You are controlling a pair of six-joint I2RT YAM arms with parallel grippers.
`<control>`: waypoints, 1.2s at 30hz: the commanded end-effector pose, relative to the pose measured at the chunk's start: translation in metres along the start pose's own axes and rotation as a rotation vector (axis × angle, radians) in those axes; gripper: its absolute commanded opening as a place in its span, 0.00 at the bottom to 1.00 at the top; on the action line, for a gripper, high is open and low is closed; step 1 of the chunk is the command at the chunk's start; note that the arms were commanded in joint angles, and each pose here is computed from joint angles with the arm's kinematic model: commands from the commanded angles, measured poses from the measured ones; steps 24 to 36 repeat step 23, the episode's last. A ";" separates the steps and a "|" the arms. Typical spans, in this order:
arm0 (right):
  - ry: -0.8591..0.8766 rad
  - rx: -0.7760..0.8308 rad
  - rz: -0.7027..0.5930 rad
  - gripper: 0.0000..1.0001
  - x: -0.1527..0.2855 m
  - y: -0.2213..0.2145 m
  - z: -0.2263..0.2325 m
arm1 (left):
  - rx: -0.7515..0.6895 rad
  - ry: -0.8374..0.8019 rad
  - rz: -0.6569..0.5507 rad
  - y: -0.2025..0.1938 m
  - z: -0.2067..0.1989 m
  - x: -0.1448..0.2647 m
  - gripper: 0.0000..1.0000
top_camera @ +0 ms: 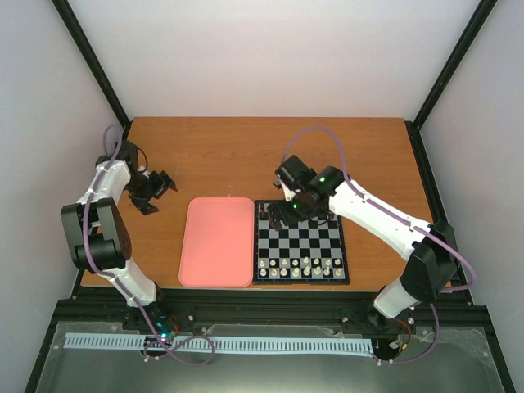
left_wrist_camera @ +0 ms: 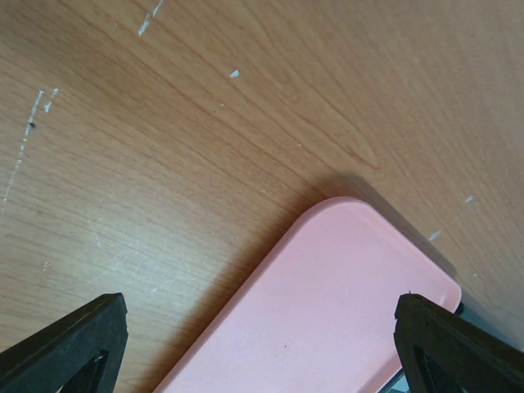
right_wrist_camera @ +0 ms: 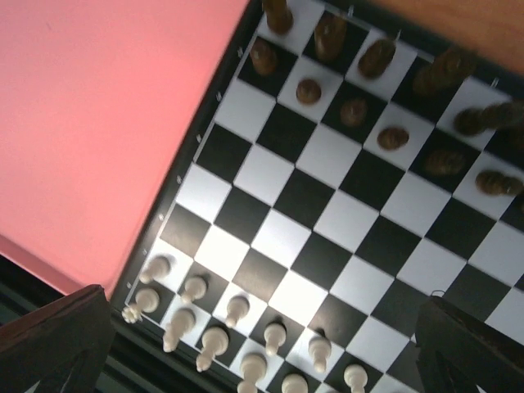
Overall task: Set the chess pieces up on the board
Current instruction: Reset both arms
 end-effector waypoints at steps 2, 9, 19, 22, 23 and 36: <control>-0.008 0.027 -0.107 1.00 0.012 0.026 -0.004 | -0.052 -0.032 -0.063 -0.005 -0.009 0.033 1.00; -0.048 0.025 -0.125 1.00 0.008 0.033 -0.015 | -0.085 -0.045 -0.111 -0.013 -0.010 0.048 1.00; -0.073 0.020 -0.138 1.00 0.011 0.035 -0.022 | -0.128 -0.030 -0.103 -0.024 -0.013 0.047 1.00; -0.071 0.025 -0.148 1.00 0.013 0.037 -0.022 | -0.141 -0.025 -0.109 -0.026 -0.015 0.048 1.00; -0.072 0.027 -0.153 1.00 0.014 0.037 -0.022 | -0.144 -0.025 -0.115 -0.025 -0.015 0.049 1.00; -0.072 0.027 -0.153 1.00 0.014 0.037 -0.022 | -0.144 -0.025 -0.115 -0.025 -0.015 0.049 1.00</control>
Point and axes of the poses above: each gripper's point midway between its finger pads, its own x axis back along the fingers, its own z axis along the line the jaws close on, y = z × x, the point moved 8 cm from there along x, back along the fingers, and after that the axes turned 14 degrees about x, right-handed, at the moved point
